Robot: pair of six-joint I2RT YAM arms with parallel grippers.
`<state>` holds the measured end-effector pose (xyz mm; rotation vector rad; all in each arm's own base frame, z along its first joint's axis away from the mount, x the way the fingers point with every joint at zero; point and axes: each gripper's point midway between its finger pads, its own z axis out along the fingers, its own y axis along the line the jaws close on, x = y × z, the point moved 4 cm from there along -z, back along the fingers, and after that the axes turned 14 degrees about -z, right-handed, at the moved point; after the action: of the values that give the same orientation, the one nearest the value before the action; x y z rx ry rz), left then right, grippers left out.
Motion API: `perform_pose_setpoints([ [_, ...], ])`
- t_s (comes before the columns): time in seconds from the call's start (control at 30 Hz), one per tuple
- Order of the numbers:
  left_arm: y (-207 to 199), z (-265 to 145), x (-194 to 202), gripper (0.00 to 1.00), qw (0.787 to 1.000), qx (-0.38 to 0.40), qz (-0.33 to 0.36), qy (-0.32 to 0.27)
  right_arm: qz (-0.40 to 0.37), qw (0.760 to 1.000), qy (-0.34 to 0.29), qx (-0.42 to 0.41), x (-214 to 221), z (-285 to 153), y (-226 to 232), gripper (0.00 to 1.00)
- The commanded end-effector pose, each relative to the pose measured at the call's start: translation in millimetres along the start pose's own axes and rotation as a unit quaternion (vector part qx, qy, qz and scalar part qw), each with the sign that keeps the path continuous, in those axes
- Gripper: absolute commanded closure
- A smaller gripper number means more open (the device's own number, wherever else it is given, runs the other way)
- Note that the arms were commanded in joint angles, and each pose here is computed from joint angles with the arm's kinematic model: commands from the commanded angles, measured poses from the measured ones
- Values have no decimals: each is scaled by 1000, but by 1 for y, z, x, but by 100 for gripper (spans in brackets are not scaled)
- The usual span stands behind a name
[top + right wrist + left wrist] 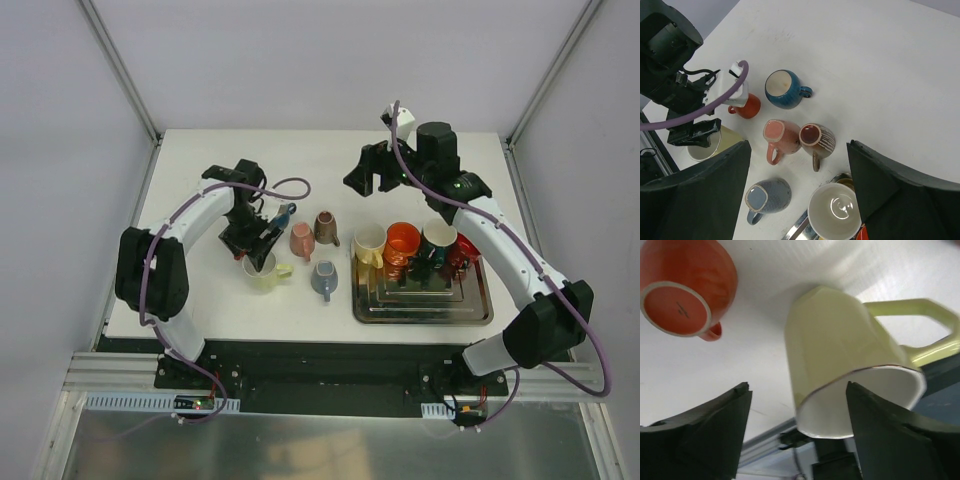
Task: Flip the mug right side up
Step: Place the cup at the center of the board.
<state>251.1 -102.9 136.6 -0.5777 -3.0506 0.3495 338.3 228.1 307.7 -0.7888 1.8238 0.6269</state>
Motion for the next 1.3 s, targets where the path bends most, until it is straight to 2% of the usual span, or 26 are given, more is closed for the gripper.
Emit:
perform_pose_setpoints([
  [0.0, -11, -39, -2, 1, 998, -6, 5, -59, -19, 1000, -20, -2, -15, -3, -2, 14],
  [0.13, -15, -76, 1, 1, 993, -29, -12, -115, -15, 1000, -12, -9, -12, 0, -3, 15],
  [0.2, -15, -98, 11, 1, 991, -52, -22, -122, -14, 1000, -6, -13, -10, 2, -2, 15],
  [0.23, -17, -110, 19, 1, 992, -53, -18, -115, -12, 1000, -3, -16, -8, 3, -2, 14],
  [0.3, -22, -120, 42, 1, 998, -41, -9, -56, -9, 1000, 3, -21, -3, 6, -2, 14],
  [0.37, -26, -125, 57, 1, 999, -30, -28, 5, -6, 999, 6, -36, -1, 11, 3, 14],
  [0.43, -34, -129, 61, 1, 997, 0, -67, 28, -4, 998, 13, -53, 4, 17, 9, 14],
  [0.5, -40, -141, 60, 1, 996, 48, -75, -27, -14, 997, 25, -73, 10, 24, 17, 14],
  [0.6, -27, -169, 48, 1, 985, 34, -52, -163, -48, 992, 45, -103, 17, 40, 33, 14],
  [0.67, -15, -192, 34, 1, 956, 14, -38, -290, -73, 986, 68, -135, 23, 49, 48, 14],
  [0.7, -6, -206, 25, 1, 935, -19, -34, -352, -89, 981, 76, -152, 27, 54, 57, 13],
  [0.77, 3, -221, 18, 1, 908, -58, -19, -414, -118, 970, 95, -189, 37, 62, 72, 14],
  [0.9, -6, -217, 28, 1, 907, -25, -41, -417, -176, 936, 128, -277, 62, 68, 111, 14],
  [0.93, -8, -213, 32, 1, 906, -13, -72, -417, -191, 928, 136, -291, 69, 70, 118, 13],
  [1.07, 1, -201, 52, 1, 872, 32, -217, -437, -257, 887, 172, -342, 101, 74, 146, 15],
  [1.13, -1, -195, 62, 1, 868, 48, -233, -437, -277, 874, 183, -355, 112, 80, 154, 16],
  [1.27, -8, -186, 73, 1, 858, 97, -259, -433, -291, 862, 195, -367, 127, 97, 164, 19],
])
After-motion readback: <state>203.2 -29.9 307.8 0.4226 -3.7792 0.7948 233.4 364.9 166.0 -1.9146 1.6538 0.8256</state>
